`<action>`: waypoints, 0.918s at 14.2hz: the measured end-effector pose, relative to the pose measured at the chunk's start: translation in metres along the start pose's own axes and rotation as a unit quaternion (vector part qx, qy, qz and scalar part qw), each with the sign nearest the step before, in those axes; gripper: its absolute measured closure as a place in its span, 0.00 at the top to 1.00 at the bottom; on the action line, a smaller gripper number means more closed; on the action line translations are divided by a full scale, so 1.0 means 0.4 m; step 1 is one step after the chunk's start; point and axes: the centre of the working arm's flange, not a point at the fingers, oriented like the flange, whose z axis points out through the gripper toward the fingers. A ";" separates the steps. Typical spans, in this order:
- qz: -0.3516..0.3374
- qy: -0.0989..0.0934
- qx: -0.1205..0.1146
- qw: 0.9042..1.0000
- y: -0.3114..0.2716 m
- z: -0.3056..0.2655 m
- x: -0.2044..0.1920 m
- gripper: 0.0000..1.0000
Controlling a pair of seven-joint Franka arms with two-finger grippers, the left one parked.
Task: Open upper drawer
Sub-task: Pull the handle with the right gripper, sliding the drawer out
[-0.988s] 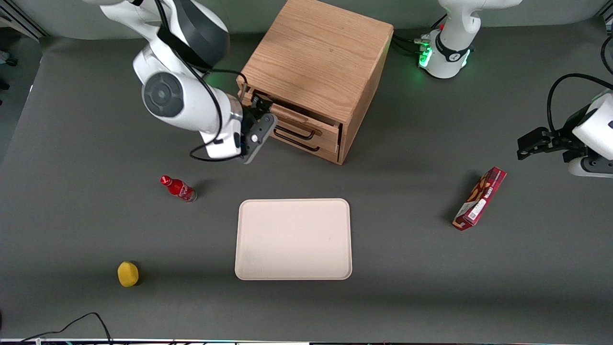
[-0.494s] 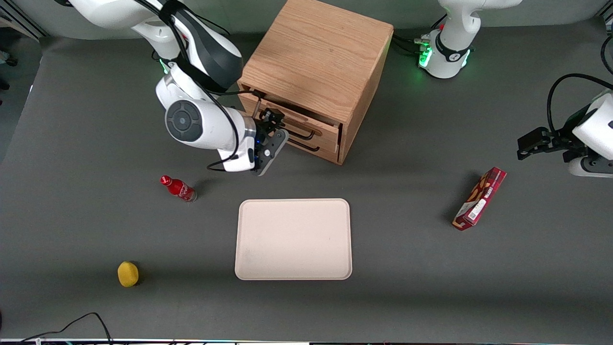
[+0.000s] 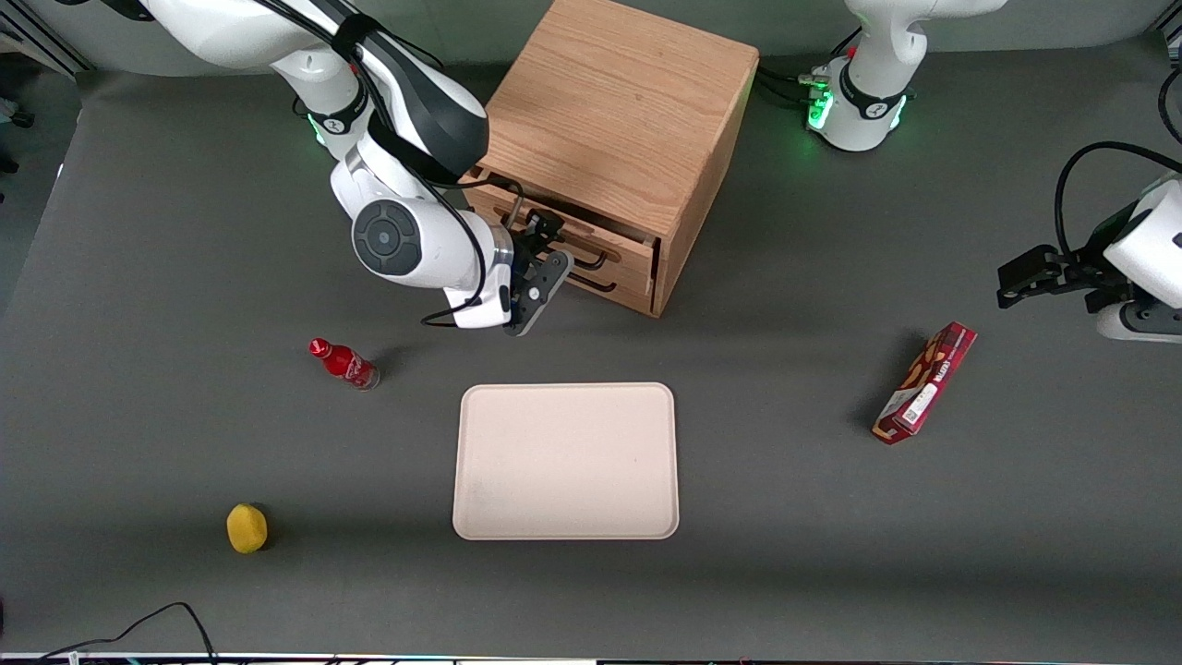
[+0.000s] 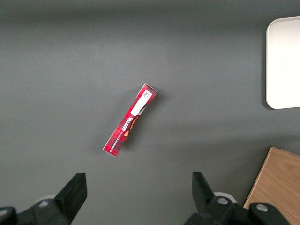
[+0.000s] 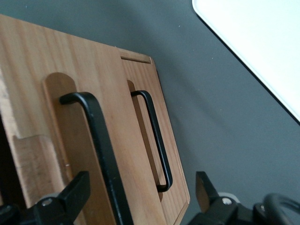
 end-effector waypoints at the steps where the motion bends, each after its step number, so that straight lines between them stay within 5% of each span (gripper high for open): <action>1: 0.001 0.001 0.000 1.000 0.002 0.005 0.000 1.00; 6: -0.001 -0.001 -0.013 1.000 0.022 0.013 0.001 1.00; 13: 0.017 0.032 -0.036 0.999 0.163 -0.071 0.047 1.00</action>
